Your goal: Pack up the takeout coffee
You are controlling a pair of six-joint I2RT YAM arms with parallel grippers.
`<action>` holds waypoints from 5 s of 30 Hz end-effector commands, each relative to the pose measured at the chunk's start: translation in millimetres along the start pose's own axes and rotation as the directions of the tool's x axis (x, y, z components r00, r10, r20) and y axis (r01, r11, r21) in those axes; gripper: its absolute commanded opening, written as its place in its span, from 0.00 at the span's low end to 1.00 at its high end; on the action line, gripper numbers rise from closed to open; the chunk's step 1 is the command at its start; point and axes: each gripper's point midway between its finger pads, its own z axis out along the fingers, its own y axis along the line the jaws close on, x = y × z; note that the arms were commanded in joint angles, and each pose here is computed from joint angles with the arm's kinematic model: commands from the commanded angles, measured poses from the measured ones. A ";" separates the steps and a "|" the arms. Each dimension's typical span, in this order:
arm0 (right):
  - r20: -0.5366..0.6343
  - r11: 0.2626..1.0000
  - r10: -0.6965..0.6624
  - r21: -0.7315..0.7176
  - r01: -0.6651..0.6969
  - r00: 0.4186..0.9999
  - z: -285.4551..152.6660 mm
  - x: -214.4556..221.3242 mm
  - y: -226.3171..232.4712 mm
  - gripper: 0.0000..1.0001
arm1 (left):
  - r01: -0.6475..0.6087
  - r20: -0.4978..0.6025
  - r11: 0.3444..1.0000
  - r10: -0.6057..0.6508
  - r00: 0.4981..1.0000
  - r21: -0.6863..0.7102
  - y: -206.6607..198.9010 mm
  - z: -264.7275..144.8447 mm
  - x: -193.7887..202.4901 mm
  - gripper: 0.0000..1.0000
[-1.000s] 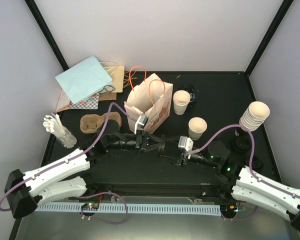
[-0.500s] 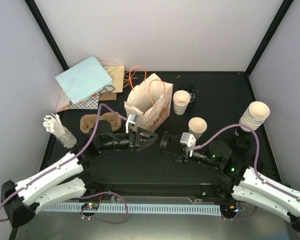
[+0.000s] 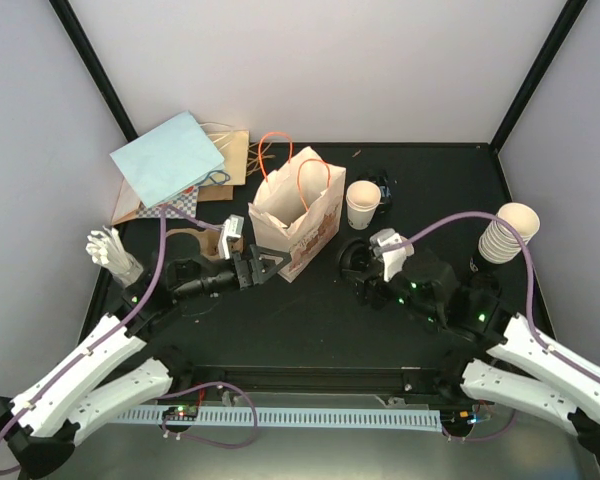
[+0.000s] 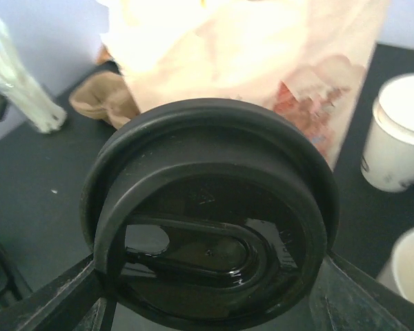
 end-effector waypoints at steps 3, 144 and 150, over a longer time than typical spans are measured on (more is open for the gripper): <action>-0.284 0.963 0.127 0.265 -0.049 0.950 -4.4 31.6 -38.7 0.68 | -0.033 -0.015 0.997 0.032 0.999 -0.068 18.0 2.8 3.4 0.97; -0.607 0.775 0.483 0.632 0.015 0.631 44.7 68.8 -194.6 0.76 | -0.077 -0.185 0.993 0.061 0.981 -0.085 37.1 20.8 28.6 0.98; -0.607 0.773 0.488 0.634 0.012 0.627 46.5 71.6 -198.3 0.76 | -0.078 -0.185 0.993 0.061 0.981 -0.084 36.7 20.6 28.4 0.98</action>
